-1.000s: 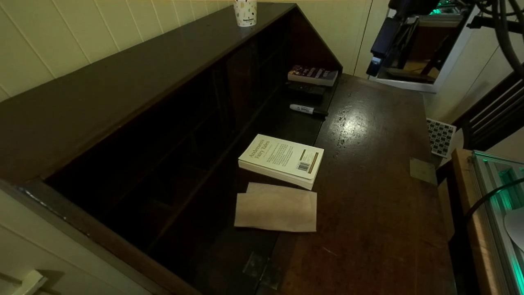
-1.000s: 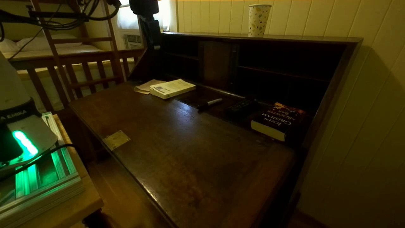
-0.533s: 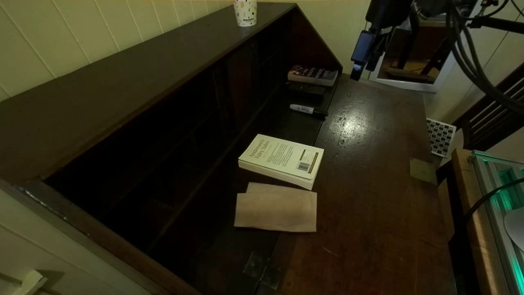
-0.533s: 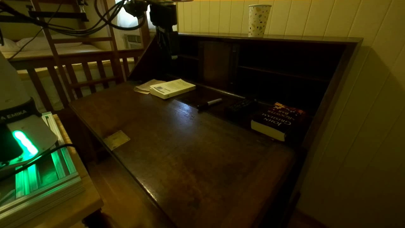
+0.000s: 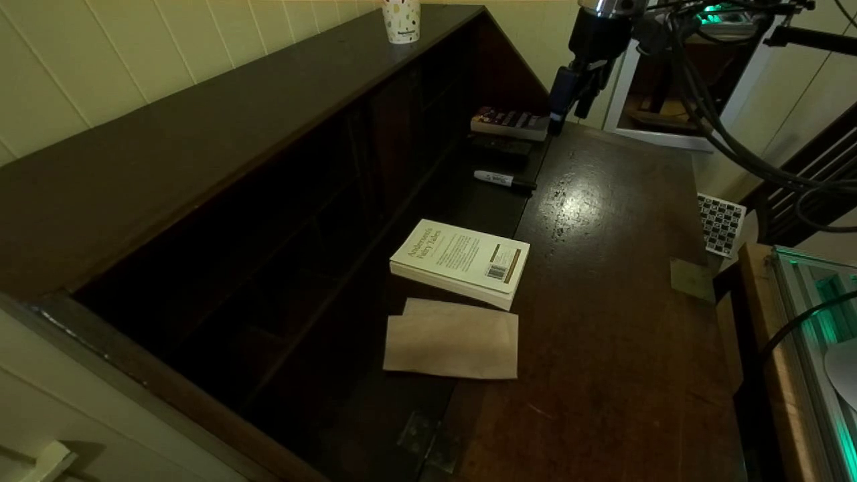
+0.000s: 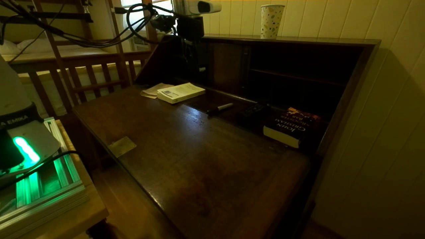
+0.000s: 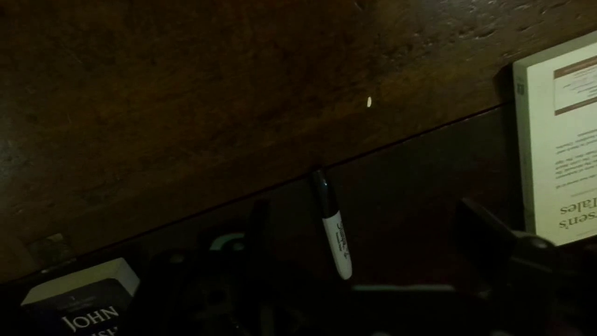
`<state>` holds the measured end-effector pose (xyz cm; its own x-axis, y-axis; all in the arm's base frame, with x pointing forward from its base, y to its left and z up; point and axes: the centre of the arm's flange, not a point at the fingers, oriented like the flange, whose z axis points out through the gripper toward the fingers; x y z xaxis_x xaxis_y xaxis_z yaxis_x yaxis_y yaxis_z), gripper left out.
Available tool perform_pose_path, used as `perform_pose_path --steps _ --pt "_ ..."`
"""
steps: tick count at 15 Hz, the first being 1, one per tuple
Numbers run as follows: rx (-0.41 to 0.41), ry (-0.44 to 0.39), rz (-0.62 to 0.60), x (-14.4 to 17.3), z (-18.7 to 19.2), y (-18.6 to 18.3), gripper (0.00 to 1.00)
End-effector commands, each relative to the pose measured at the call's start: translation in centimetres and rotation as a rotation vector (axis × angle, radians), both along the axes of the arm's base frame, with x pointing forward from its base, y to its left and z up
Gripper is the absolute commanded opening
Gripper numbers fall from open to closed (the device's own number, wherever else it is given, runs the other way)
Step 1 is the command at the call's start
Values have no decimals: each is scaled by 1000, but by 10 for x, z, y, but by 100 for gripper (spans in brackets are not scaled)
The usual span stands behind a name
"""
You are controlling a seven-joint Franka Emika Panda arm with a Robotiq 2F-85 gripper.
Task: Put the marker in the cup
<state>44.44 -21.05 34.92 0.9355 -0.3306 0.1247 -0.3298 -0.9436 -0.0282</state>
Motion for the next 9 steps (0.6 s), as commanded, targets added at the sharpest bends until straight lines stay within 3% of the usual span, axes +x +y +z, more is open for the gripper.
perform_pose_path --steps 1,7,9 --pt "-3 -1 -2 3 0 -1 100" --pt "-6 -5 -4 6 1 -3 100" --pt "-29 -7 -74 17 -9 -12 100"
